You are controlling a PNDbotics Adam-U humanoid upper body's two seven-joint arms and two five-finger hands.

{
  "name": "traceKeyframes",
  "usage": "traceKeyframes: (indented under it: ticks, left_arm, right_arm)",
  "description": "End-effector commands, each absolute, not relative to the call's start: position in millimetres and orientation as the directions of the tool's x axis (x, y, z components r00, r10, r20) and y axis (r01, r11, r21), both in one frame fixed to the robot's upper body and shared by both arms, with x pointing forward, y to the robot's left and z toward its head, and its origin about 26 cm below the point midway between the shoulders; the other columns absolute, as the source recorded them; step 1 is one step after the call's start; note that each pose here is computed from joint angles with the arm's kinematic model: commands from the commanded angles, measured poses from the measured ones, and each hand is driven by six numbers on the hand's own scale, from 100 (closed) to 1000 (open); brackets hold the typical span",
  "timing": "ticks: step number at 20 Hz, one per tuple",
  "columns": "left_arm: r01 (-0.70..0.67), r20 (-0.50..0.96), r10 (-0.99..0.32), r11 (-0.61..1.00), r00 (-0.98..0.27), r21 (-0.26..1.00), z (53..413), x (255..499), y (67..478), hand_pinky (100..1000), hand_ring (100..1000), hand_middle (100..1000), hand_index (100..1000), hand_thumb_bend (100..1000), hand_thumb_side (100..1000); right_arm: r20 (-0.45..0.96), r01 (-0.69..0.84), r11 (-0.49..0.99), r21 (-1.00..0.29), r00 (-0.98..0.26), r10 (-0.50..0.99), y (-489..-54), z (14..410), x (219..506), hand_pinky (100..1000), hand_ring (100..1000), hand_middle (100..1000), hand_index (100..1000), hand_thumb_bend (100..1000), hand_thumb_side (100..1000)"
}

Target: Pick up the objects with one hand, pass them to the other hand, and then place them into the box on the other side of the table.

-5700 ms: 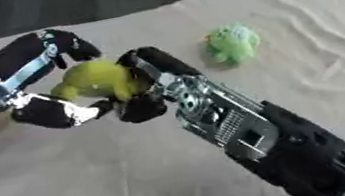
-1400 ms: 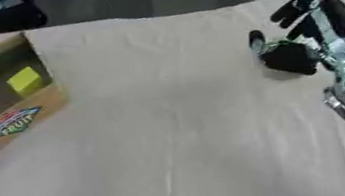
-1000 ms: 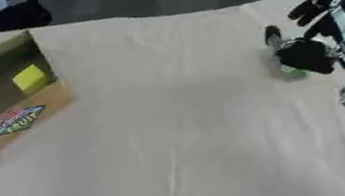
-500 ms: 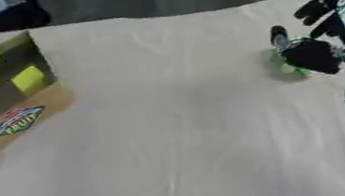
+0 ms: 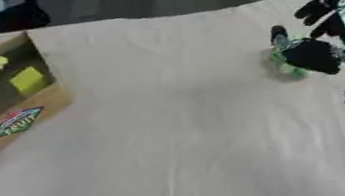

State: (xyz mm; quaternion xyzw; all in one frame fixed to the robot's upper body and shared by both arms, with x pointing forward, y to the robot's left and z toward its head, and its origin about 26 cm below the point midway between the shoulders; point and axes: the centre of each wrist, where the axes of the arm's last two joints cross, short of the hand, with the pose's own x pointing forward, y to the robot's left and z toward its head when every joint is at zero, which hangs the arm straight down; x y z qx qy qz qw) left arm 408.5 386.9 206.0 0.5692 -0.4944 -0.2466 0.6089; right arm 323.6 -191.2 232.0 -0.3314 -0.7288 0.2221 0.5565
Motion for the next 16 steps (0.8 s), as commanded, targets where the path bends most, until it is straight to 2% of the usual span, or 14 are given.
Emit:
traceKeyframes:
  ticks: [1, 2, 4, 6, 11, 14, 16]
  left_arm:
    - [-0.261, 0.296, -0.864, 0.201, 0.406, 0.944, 220.9, 408.7, 391.1, 662, 709, 639, 754, 431, 262]
    - [-0.250, 0.289, -0.865, 0.198, 0.411, 0.948, 221.0, 408.8, 391.0, 712, 770, 719, 818, 502, 399]
    - [-0.241, 0.274, -0.867, 0.186, 0.415, 0.953, 221.9, 408.6, 390.5, 749, 802, 757, 869, 574, 541]
    - [-0.239, 0.264, -0.869, 0.175, 0.417, 0.955, 222.9, 408.1, 390.1, 754, 805, 759, 874, 601, 562]
    - [-0.244, 0.261, -0.871, 0.169, 0.416, 0.955, 226.3, 406.7, 389.0, 746, 800, 750, 872, 580, 563]
    - [-0.260, 0.270, -0.871, 0.172, 0.411, 0.950, 228.9, 405.3, 388.2, 729, 792, 739, 862, 521, 547]
    - [-0.293, 0.293, -0.869, 0.182, 0.398, 0.939, 232.8, 403.1, 386.2, 701, 777, 721, 850, 426, 525]
  right_arm:
    - [0.656, 0.262, 0.679, -0.686, -0.181, 0.732, -194.1, 241.0, 320.8, 725, 596, 585, 661, 317, 290]
    - [0.656, 0.262, 0.679, -0.686, -0.182, 0.733, -194.0, 241.2, 320.8, 725, 596, 584, 661, 318, 289]
    - [0.656, 0.261, 0.679, -0.686, -0.182, 0.733, -193.9, 241.4, 320.8, 725, 596, 584, 661, 318, 289]
    - [0.656, 0.260, 0.679, -0.687, -0.182, 0.733, -193.8, 241.2, 320.8, 725, 596, 584, 661, 318, 289]
    - [0.653, 0.261, 0.676, -0.689, -0.180, 0.735, -193.8, 241.3, 321.0, 725, 596, 585, 661, 320, 289]
    - [0.653, 0.263, 0.675, -0.689, -0.179, 0.736, -194.1, 241.4, 320.9, 725, 597, 585, 662, 322, 289]
    - [0.653, 0.266, 0.673, -0.690, -0.173, 0.737, -195.0, 241.1, 321.4, 726, 599, 588, 663, 328, 287]
